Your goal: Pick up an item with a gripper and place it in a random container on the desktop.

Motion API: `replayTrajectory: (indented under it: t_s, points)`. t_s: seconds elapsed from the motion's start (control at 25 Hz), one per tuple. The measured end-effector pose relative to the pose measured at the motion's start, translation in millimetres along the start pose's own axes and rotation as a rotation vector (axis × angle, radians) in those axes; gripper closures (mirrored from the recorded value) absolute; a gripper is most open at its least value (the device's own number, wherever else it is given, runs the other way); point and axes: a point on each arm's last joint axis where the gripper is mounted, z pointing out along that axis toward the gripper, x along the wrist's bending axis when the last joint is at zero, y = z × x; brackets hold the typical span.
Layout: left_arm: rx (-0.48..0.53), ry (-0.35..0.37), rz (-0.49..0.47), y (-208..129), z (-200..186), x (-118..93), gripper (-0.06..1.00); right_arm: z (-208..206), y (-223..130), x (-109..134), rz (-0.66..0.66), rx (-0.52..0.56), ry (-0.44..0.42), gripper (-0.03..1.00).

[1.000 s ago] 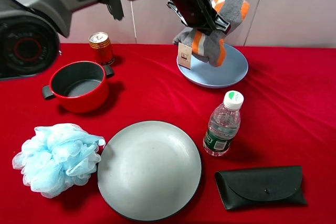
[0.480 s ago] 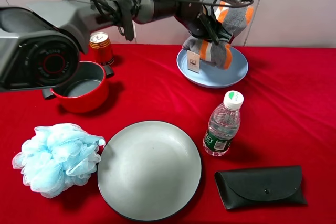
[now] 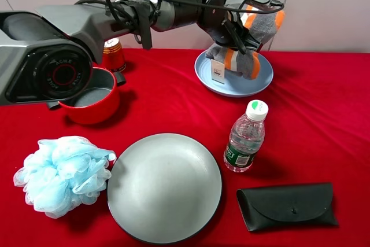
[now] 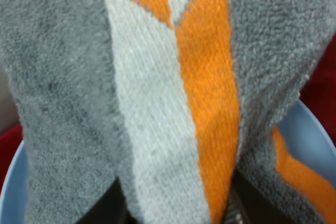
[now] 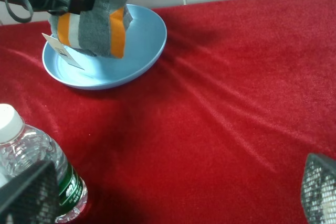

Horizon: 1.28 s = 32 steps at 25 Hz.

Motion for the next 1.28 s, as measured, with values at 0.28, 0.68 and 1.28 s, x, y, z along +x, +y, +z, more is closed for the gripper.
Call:
replayTrajectory:
  t_s: [0.28, 0.68, 1.28]
  points:
    - [0.0, -0.004, -0.008, 0.0, 0.0, -0.4, 0.65, 0.0, 0.0, 0.0, 0.0, 0.0, 0.0, 0.28]
    - [0.002, -0.027, -0.05, -0.2, 0.0, -2.4, 0.22, 0.0, 0.1, 0.0, 0.0, -0.001, 0.0, 0.28]
    - [0.047, -0.027, -0.051, -3.5, -1.0, -2.4, -0.05, 0.0, 0.1, 0.0, 0.0, -0.001, 0.0, 0.28]
